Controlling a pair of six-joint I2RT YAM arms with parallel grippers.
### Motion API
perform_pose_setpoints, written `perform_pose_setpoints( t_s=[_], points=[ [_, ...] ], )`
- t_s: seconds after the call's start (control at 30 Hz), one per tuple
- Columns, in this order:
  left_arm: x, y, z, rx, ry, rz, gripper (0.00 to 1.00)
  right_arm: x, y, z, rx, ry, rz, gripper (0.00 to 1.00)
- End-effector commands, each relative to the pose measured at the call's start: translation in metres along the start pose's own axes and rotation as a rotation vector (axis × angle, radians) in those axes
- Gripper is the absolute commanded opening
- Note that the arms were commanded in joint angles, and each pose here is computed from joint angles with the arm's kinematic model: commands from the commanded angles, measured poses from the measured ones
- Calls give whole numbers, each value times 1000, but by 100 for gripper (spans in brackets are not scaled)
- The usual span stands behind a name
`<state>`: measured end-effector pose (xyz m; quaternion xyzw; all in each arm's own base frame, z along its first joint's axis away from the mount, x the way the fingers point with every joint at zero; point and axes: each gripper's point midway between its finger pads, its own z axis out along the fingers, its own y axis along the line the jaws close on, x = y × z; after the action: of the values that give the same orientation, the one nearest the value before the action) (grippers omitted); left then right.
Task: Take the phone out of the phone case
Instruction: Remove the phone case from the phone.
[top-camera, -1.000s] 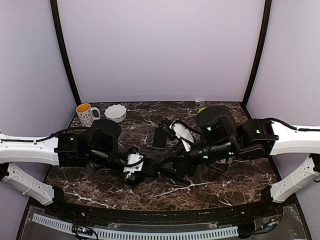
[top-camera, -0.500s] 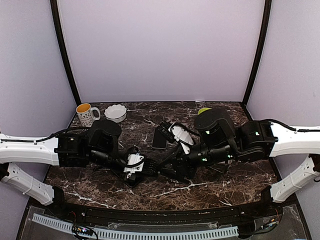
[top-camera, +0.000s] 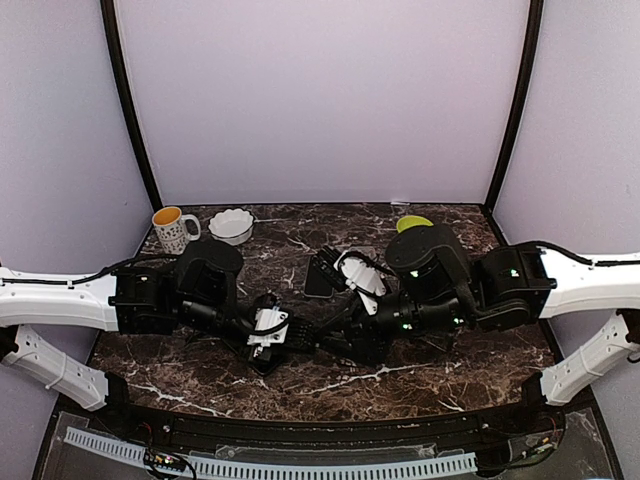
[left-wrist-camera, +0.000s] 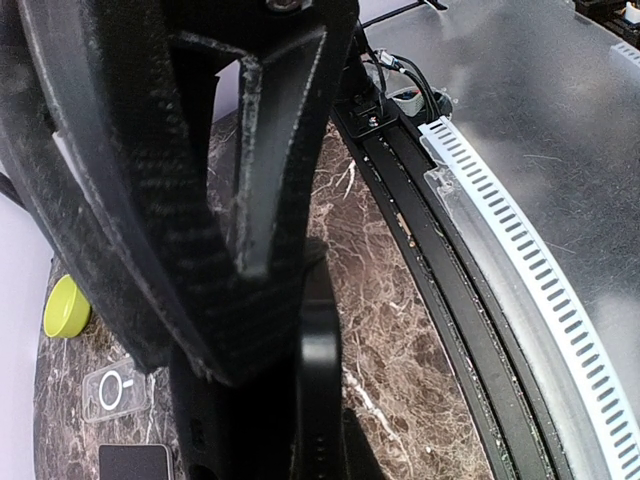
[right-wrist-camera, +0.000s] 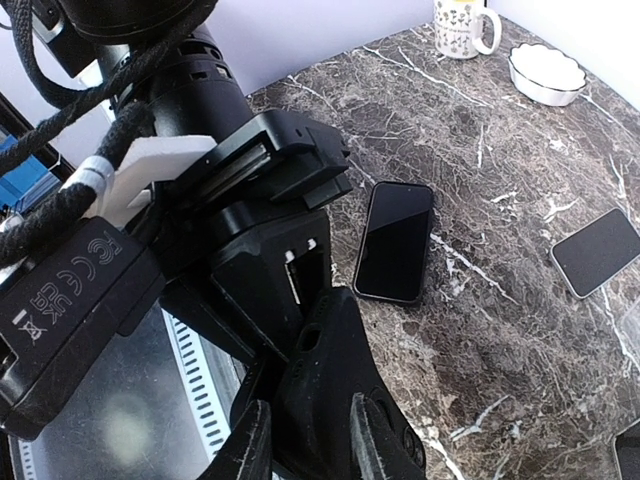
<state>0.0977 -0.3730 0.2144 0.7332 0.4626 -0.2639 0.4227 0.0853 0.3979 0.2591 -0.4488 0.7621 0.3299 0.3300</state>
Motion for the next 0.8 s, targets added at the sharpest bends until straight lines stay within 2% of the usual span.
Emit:
perform_pose_setpoints(
  t_s=[0.0, 0.77],
  points=[
    [-42, 26, -18, -104, -150, 50, 0, 29, -4, 6, 39, 99, -30, 26],
    [-47, 33, -25, -129, -193, 35, 0, 54, -11, 11, 103, 153, -49, 27]
  ],
)
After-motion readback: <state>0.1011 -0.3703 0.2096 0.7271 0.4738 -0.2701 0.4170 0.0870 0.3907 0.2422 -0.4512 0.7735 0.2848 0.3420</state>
